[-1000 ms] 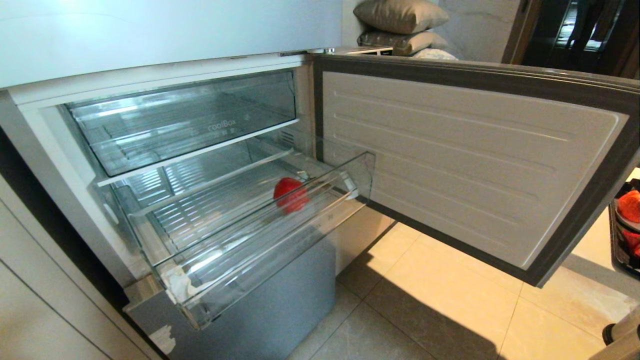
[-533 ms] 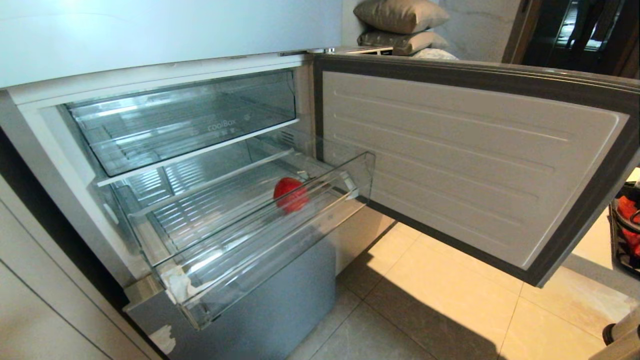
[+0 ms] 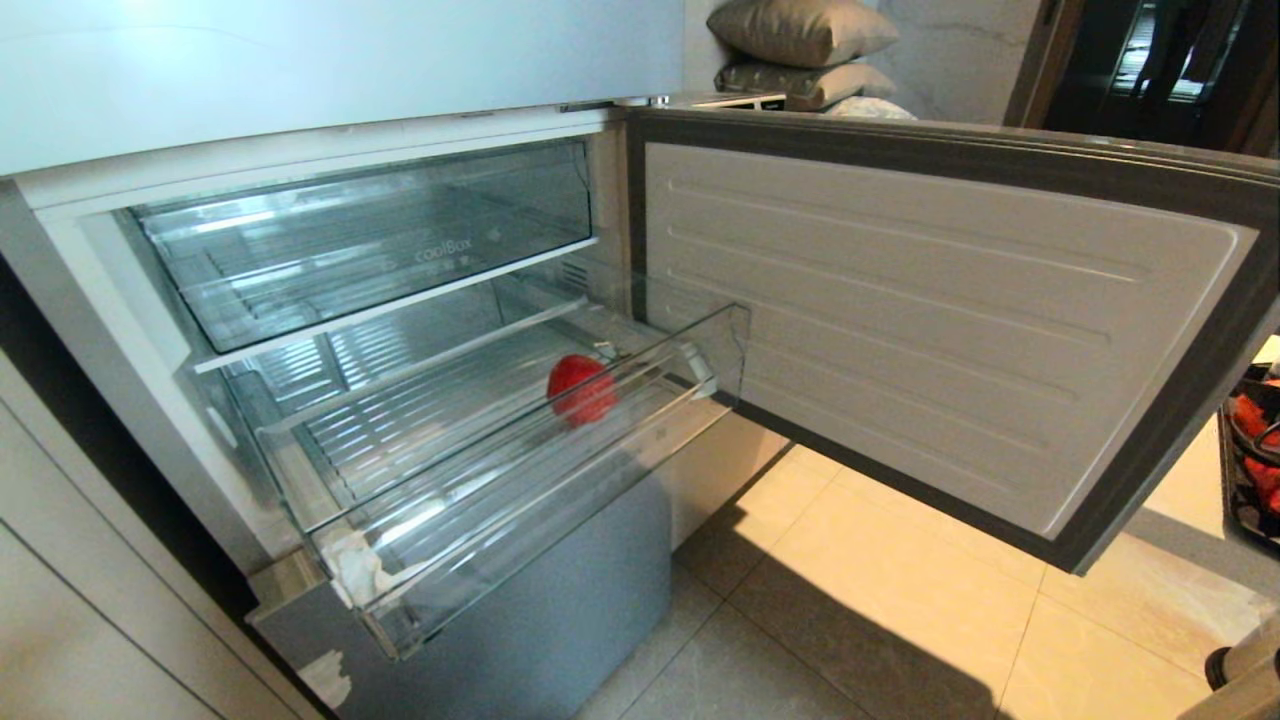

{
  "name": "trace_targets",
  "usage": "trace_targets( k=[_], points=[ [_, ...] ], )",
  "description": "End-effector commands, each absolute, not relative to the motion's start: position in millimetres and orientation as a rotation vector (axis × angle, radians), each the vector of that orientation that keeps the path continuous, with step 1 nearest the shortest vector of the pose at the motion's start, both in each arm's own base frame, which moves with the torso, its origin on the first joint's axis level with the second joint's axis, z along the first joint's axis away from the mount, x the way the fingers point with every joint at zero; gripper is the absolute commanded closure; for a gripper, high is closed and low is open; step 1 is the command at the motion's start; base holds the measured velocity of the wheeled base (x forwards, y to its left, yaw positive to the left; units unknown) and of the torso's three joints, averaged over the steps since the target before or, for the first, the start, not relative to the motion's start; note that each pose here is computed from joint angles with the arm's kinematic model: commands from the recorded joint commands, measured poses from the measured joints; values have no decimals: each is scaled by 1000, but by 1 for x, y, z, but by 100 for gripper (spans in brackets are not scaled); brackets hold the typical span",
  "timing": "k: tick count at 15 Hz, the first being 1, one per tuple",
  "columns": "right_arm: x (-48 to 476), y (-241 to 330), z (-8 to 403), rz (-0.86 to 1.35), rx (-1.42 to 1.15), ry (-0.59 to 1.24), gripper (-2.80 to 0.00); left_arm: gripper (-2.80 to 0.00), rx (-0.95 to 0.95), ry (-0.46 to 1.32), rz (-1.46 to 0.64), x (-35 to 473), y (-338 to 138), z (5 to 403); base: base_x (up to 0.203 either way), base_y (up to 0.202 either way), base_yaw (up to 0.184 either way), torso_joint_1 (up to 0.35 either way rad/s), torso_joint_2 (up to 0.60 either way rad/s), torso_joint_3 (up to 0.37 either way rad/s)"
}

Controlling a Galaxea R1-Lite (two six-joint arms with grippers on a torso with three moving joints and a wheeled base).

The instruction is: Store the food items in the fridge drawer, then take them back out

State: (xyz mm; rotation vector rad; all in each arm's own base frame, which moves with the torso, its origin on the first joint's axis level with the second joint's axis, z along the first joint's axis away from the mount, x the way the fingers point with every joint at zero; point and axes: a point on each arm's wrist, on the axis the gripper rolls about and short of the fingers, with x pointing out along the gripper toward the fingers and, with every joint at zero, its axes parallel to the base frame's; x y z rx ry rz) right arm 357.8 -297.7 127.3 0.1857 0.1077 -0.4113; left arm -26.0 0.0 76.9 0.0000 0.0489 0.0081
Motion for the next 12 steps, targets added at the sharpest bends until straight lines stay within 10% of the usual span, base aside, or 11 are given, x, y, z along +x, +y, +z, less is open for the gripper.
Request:
trace_targets(
  k=[1,12],
  points=[
    [356,-297,133,-409,179,95,0,0,0,49,8,-26,0,77,0,0,0,0,0,0],
    [318,-257,211,-398,130,-13,0,0,0,49,8,-26,0,77,0,0,0,0,0,0]
  ],
)
